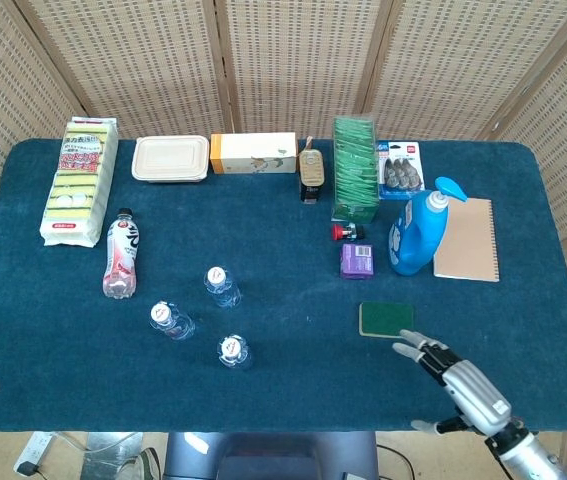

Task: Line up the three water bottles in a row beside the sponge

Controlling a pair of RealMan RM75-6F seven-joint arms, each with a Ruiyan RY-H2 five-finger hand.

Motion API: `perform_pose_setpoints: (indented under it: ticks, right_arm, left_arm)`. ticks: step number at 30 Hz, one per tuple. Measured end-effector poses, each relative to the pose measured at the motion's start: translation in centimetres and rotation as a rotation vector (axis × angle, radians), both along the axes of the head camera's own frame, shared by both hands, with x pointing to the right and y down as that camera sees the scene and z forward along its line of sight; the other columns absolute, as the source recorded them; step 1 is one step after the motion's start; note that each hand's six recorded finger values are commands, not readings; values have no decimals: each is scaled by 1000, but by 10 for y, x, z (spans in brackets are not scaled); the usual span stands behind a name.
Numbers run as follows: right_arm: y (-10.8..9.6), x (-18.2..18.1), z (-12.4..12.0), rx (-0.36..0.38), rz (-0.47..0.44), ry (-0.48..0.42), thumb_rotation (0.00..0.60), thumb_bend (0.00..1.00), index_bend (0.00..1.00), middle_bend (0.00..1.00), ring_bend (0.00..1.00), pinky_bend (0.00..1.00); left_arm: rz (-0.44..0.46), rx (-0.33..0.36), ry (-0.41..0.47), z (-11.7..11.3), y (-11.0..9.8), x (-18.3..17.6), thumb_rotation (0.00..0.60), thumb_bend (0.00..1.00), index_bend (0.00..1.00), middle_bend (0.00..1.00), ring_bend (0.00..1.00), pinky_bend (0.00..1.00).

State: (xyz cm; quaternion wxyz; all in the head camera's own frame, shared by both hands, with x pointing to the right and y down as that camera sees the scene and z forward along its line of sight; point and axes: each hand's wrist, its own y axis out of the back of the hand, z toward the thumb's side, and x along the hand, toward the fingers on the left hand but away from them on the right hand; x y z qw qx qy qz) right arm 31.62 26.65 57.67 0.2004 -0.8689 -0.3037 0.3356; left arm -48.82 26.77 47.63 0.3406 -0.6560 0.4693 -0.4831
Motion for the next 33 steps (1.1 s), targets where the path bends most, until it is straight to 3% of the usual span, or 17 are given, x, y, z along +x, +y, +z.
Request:
perform_pose_setpoints:
  ticks: [8,19,33]
  right_arm:
    - [-15,-71,26,-51,-125,-136,600,0,51,51,48,168]
    - [-44,-134,41,-86,-120,-190,600,0,44,64,77,193]
    - [-54,-208,58,-178,-121,-224,600,0,44,109,121,233]
  left_arm:
    - [-9,-13,-10,4,-3,-1,600,207,0,0,0,70]
    - [-21,-16,0,3,-4,-5,600,206,0,0,0,71]
    - [-22,-22,12,3,-4,-7,600,206,0,0,0,70]
